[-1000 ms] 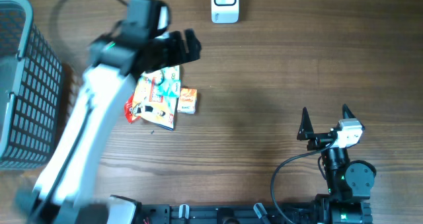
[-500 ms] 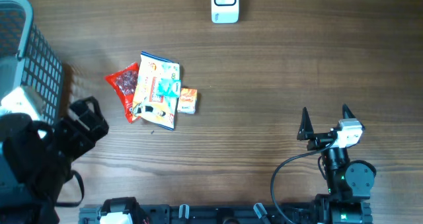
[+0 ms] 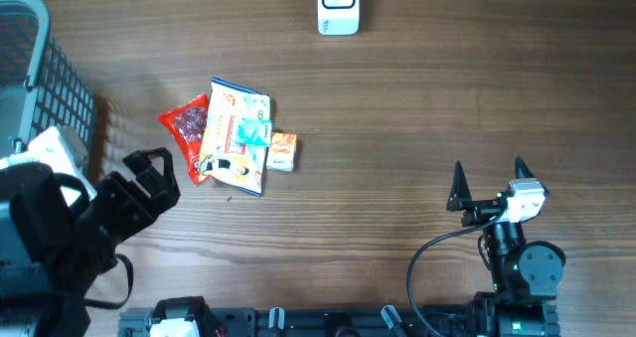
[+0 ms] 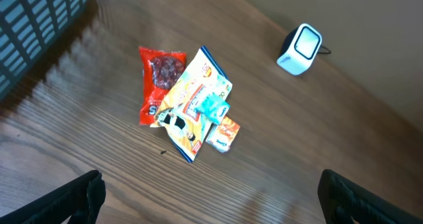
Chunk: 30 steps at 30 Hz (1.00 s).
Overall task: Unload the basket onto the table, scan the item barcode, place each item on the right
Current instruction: 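Withdraw the left gripper to the basket edge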
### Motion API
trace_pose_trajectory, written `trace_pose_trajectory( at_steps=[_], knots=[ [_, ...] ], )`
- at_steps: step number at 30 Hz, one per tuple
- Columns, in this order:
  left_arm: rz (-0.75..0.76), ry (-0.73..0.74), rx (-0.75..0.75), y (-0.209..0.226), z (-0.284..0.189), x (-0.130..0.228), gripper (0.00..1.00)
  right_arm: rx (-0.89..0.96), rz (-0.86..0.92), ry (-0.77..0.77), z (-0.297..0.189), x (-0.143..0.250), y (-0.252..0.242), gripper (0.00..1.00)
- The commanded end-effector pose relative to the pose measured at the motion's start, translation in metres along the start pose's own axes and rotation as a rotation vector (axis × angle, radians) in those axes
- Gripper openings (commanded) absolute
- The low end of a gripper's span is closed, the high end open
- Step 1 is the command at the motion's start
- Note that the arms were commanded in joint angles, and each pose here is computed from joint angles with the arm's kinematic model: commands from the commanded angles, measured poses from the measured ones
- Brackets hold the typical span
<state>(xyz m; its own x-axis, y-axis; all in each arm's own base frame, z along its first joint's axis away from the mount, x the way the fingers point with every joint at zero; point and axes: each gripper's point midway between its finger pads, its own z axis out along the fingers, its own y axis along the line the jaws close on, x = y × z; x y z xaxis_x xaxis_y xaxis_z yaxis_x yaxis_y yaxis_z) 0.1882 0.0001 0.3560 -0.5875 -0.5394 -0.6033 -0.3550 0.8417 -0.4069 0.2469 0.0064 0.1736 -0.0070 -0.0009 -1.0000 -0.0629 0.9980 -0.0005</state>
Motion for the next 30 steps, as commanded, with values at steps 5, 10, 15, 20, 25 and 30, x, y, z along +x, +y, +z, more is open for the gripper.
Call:
trace_pose_trajectory(
  at_steps=[5, 10, 15, 20, 25, 30],
  knots=[
    [-0.012, 0.133, -0.097, 0.009, 0.047, 0.001, 1.00, 0.023, 0.008, -0.008, 0.000, -0.002, -0.004, 1.00],
    [-0.018, 0.199, -0.135, 0.010, 0.074, -0.002, 1.00, 0.023, 0.008, -0.008, 0.000, -0.002, -0.004, 1.00],
    [-0.022, 0.246, -0.161, 0.011, 0.092, -0.002, 1.00, 0.023, 0.007, -0.008, 0.000, -0.002, -0.004, 0.99],
    [-0.024, 0.270, -0.175, 0.013, 0.100, -0.002, 1.00, 0.023, 0.008, -0.008, 0.000, -0.002, -0.004, 1.00],
    [-0.024, 0.273, -0.177, 0.013, 0.101, -0.001, 1.00, 0.023, 0.007, -0.008, 0.000, -0.002, -0.004, 1.00],
    [-0.024, 0.276, -0.178, 0.013, 0.101, -0.001, 1.00, 0.023, 0.007, -0.008, 0.000, -0.002, -0.004, 1.00]
  ],
)
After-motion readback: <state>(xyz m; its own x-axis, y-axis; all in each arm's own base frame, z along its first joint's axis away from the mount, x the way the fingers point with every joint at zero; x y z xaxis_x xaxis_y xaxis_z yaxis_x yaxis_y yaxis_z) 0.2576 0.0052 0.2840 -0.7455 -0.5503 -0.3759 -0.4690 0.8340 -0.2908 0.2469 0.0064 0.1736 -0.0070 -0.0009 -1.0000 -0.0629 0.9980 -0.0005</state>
